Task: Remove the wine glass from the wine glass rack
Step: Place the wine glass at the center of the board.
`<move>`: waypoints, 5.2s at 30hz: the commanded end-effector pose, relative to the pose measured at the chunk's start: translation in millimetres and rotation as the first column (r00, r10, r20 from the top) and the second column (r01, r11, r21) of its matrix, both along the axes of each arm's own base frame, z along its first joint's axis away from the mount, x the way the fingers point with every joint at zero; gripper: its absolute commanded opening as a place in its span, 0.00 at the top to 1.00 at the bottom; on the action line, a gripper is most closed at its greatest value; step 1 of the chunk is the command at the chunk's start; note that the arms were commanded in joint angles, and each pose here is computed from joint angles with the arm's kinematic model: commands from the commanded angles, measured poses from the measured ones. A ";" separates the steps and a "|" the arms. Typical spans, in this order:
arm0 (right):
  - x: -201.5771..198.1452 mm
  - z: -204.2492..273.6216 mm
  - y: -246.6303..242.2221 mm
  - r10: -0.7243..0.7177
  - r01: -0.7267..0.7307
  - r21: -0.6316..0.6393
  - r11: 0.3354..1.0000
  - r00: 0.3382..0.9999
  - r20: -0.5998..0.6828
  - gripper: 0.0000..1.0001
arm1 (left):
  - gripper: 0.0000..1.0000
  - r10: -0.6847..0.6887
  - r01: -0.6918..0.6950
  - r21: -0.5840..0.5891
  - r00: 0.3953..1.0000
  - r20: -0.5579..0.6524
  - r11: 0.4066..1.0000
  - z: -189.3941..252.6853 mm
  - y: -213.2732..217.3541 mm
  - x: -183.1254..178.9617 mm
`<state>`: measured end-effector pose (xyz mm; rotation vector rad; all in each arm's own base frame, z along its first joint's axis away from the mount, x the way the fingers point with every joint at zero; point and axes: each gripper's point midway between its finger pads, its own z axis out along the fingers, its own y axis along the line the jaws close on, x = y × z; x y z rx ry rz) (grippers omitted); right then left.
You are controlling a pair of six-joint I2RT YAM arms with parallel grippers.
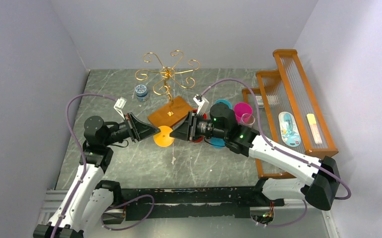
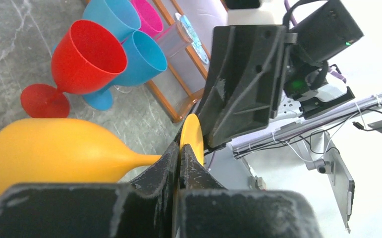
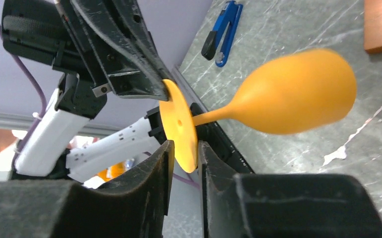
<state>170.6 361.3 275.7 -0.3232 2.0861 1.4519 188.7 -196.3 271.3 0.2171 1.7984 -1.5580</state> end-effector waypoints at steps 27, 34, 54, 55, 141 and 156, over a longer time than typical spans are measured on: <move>-16.4 35.2 3.1 0.125 -0.133 0.222 0.966 0.991 0.054 0.81 | 0.95 -0.109 0.118 -0.142 0.992 0.070 0.983 32.4 -9.7 -26.7; -15.1 41.2 2.0 0.124 -0.143 0.208 0.968 0.987 0.098 1.00 | 0.84 -0.102 0.107 -0.105 0.993 0.056 0.989 22.5 -9.6 -26.8; -6.2 36.5 1.8 0.074 -0.095 0.222 0.970 0.992 0.103 1.00 | 0.49 -0.155 0.150 0.066 0.985 0.081 0.986 -0.8 -6.0 -44.8; -7.1 35.9 2.4 0.080 -0.100 0.225 0.969 0.992 0.098 1.00 | 0.49 -0.162 0.158 0.052 0.984 0.079 0.986 1.2 -7.1 -45.1; 32.8 63.9 -73.5 0.117 -0.146 0.156 0.977 0.976 0.181 0.30 | 0.95 -0.498 0.412 0.354 0.322 0.805 0.840 -24.7 -18.1 -118.9; 22.0 58.9 -62.1 0.231 -0.240 0.182 0.954 0.970 0.071 0.42 | 0.95 -0.466 0.517 0.305 0.215 0.858 0.800 -22.0 -24.3 -125.0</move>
